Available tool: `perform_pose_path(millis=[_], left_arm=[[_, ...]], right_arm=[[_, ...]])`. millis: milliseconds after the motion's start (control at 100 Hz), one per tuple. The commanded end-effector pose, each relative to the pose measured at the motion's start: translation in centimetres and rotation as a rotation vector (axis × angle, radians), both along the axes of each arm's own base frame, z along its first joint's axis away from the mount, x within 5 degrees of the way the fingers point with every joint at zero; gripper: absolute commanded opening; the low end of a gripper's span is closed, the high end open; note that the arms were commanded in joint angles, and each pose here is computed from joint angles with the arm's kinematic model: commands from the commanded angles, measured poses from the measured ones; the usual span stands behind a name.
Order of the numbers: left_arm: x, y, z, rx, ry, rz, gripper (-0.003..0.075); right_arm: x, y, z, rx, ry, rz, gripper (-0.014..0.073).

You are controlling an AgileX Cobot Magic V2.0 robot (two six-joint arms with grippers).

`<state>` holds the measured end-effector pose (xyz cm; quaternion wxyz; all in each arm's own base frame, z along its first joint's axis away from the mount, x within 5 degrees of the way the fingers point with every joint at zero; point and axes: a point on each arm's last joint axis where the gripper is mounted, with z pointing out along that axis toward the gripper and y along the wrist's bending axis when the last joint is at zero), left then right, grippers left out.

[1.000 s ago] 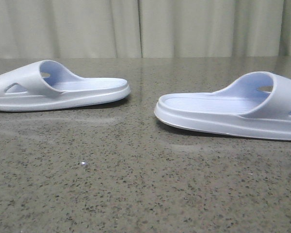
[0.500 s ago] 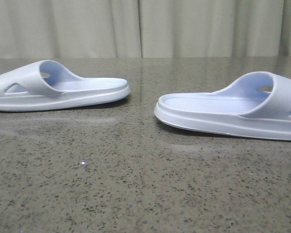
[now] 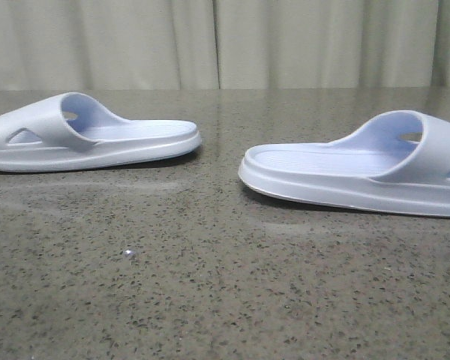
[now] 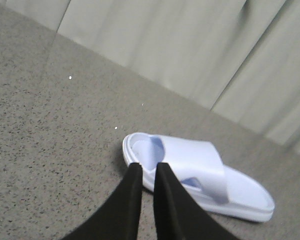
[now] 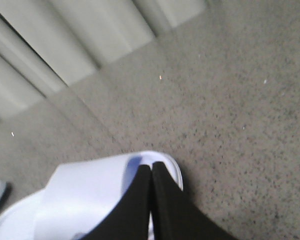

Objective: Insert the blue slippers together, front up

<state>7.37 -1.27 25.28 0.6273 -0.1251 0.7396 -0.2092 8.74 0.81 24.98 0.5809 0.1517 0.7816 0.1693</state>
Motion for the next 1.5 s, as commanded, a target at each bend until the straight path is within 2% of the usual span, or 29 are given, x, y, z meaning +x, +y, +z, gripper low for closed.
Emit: perform_pose_path(millis=[0, 70, 180, 230, 300, 400, 450, 520, 590, 990, 1490], left_arm=[[1.7, -0.2, 2.4, 0.090, 0.060, -0.022, 0.0015], [2.9, -0.4, 3.1, 0.137, 0.153, -0.047, 0.0015], [4.1, -0.7, 3.9, 0.194, 0.252, -0.093, 0.0016], [4.6, -0.9, 4.0, 0.229, 0.286, -0.116, 0.0018], [5.0, -1.1, 4.2, 0.273, 0.301, -0.153, 0.0045], [5.2, -1.4, 4.3, 0.263, 0.294, -0.187, 0.0154], [5.2, -1.6, 4.3, 0.259, 0.284, -0.202, 0.0248], [5.2, -1.6, 4.4, 0.247, 0.277, -0.205, 0.0373], [5.2, -1.7, 4.4, 0.237, 0.277, -0.206, 0.0437], [5.2, -1.7, 4.4, 0.218, 0.278, -0.210, 0.0421], [5.2, -1.7, 4.4, 0.217, 0.277, -0.210, 0.0421]], right_arm=[[2.0, 0.0, 1.8, -0.040, 0.090, 0.037, -0.0077], [3.3, 0.2, 2.4, -0.030, 0.177, 0.081, -0.0078], [4.5, 0.4, 3.2, -0.047, 0.246, 0.142, -0.0071], [4.6, 0.6, 3.6, -0.062, 0.262, 0.171, -0.0038], [4.5, 0.8, 3.9, -0.067, 0.275, 0.198, 0.0059], [4.4, 0.9, 4.1, -0.066, 0.284, 0.212, 0.0260], [4.4, 0.9, 4.0, -0.065, 0.289, 0.215, 0.0332], [4.4, 0.9, 4.0, -0.065, 0.292, 0.216, 0.0360], [4.5, 0.8, 4.0, -0.065, 0.288, 0.210, 0.0360], [7.0, -1.0, 2.4, -0.031, 0.374, 0.101, 0.0360], [8.7, -0.7, 1.2, -0.023, 0.413, 0.183, 0.0360]])
